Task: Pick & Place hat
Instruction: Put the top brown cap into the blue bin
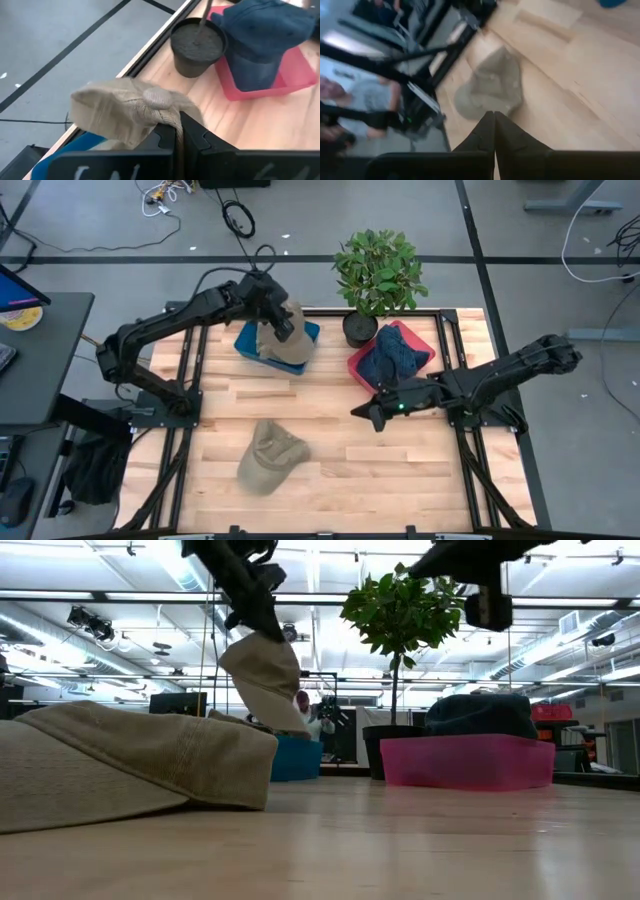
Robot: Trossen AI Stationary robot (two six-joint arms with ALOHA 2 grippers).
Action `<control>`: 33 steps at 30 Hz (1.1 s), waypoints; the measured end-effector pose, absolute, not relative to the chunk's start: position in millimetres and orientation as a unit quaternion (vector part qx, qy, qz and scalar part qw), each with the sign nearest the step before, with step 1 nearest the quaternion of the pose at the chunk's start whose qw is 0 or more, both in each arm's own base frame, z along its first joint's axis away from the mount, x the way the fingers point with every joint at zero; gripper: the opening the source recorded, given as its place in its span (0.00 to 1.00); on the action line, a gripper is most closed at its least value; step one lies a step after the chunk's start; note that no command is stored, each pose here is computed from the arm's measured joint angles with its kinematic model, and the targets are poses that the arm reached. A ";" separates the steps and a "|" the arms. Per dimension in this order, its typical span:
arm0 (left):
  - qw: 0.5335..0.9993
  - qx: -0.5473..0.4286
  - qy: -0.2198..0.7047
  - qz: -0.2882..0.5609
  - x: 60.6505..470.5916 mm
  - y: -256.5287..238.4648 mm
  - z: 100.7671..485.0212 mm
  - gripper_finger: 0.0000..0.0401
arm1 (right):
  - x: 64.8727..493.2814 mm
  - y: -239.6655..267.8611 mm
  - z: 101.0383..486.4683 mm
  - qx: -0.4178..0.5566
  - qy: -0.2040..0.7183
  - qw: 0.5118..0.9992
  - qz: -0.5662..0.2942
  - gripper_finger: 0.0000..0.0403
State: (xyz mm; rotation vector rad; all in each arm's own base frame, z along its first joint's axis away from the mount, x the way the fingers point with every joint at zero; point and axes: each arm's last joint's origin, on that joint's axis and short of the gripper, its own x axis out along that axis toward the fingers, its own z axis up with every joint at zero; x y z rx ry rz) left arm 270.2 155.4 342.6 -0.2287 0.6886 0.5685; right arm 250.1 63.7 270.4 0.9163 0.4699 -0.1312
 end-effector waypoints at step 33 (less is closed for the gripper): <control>0.917 -0.081 0.275 0.278 247.6 156.1 361.8 0.01 | 255.6 56.4 280.3 0.501 0.130 0.848 -0.113 0.00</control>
